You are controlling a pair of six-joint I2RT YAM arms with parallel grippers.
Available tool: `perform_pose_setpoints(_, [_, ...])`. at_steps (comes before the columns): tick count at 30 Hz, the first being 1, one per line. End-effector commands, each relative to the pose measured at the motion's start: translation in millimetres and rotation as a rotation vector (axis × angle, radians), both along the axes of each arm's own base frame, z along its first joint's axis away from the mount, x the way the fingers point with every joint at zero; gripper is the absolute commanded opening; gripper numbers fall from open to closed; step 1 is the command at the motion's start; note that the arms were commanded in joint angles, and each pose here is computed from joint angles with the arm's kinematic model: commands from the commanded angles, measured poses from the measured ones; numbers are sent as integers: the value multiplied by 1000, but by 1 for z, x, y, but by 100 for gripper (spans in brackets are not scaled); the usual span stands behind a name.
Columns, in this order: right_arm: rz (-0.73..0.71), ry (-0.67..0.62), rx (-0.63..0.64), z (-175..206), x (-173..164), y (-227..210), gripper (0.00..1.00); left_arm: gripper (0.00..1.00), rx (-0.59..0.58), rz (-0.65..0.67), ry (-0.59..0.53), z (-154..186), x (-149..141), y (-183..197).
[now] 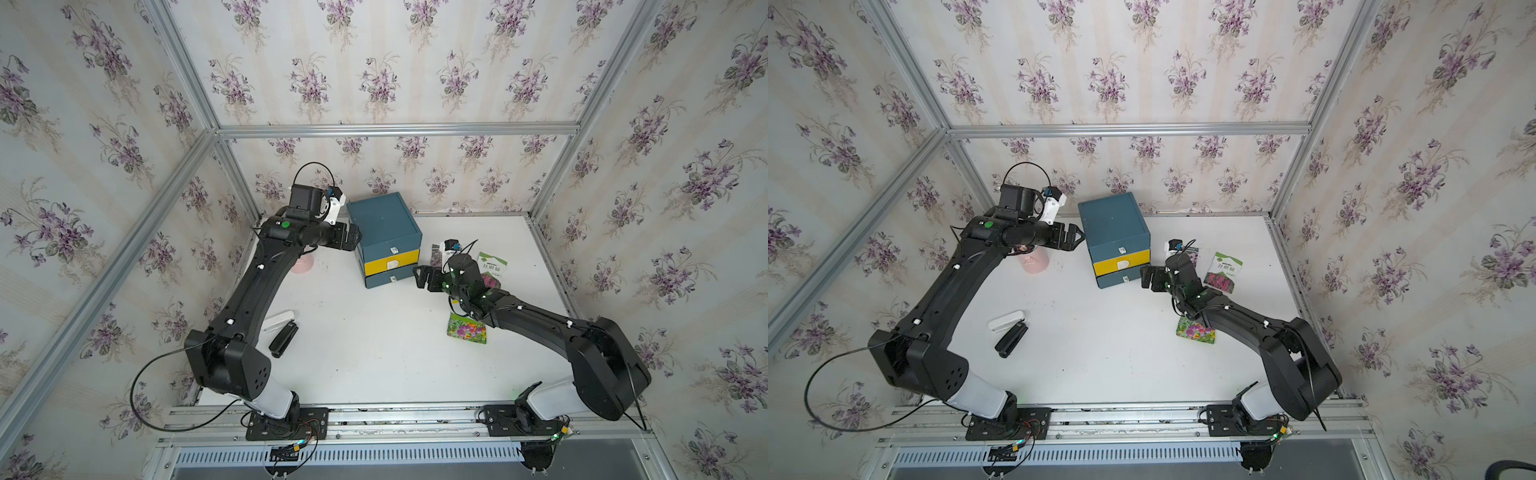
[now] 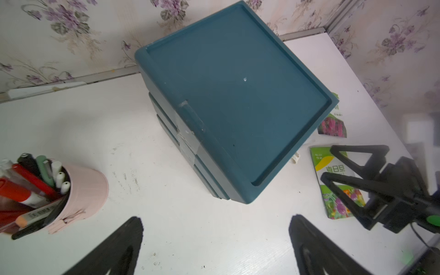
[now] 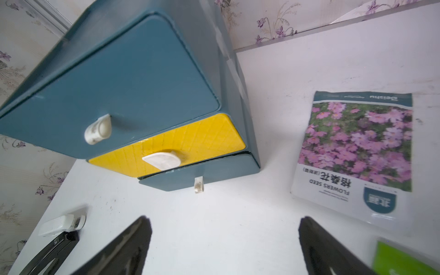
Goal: Take the seed bags out of the drawer
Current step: Reset both arms
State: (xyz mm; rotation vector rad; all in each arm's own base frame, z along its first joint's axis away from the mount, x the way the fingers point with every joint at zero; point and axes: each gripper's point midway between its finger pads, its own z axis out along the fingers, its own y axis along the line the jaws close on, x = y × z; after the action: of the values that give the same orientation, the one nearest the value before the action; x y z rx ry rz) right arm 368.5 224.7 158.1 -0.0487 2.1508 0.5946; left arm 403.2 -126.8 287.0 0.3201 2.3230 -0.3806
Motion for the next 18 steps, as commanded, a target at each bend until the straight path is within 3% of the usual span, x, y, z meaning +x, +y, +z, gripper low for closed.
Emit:
perform_pose_setpoints(1, [5, 20, -39, 0, 1, -27, 100, 99, 30, 108, -84, 4, 2, 19])
perform_pose_setpoints(10, [-135, -46, -145, 16, 24, -109, 100, 100, 93, 234, -196, -42, -30, 56])
perform_pose_setpoints(18, [-306, -179, -294, 17, 47, -184, 100, 100, 146, 310, -223, -107, -29, 85])
